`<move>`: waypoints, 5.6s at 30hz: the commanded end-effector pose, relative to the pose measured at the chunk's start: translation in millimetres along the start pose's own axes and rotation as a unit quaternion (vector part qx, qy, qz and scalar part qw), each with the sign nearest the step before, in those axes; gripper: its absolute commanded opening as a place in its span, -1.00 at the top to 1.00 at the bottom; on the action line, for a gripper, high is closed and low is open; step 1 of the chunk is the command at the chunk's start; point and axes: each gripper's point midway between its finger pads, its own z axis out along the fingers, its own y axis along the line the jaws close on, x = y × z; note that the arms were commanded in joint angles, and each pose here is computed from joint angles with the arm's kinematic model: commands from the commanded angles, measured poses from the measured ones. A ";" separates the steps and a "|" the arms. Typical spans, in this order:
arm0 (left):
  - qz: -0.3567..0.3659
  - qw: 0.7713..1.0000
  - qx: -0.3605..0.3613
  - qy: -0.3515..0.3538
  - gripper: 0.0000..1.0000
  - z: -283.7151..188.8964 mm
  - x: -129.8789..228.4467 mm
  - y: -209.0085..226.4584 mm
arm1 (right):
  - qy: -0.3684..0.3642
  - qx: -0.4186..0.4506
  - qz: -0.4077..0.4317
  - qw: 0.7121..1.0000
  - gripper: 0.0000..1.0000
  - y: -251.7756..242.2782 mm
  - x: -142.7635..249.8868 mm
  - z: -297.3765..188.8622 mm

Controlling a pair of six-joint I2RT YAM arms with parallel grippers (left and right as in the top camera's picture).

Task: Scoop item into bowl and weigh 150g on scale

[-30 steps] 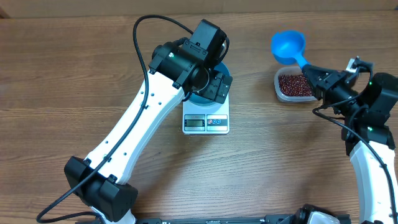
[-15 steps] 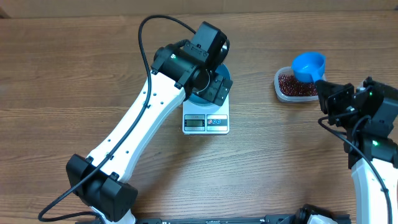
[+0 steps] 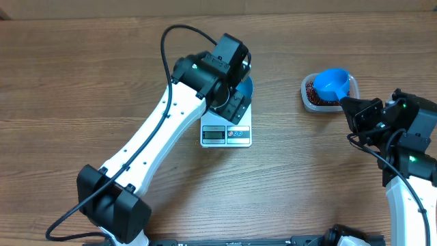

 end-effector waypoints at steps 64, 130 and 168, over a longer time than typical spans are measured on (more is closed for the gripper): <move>0.090 0.995 0.048 -0.002 0.92 108.0 47.4 -35.6 | -0.082 -0.020 -0.114 0.990 0.93 34.6 -38.3 -17.5; 0.170 0.983 0.055 -0.034 0.92 107.0 34.6 -44.1 | -0.086 -0.010 -0.117 0.989 0.93 31.1 -40.2 -17.0; 0.185 0.981 0.054 -0.035 0.91 107.2 34.6 -43.7 | -0.088 -0.008 -0.117 0.989 0.93 30.4 -40.7 -17.0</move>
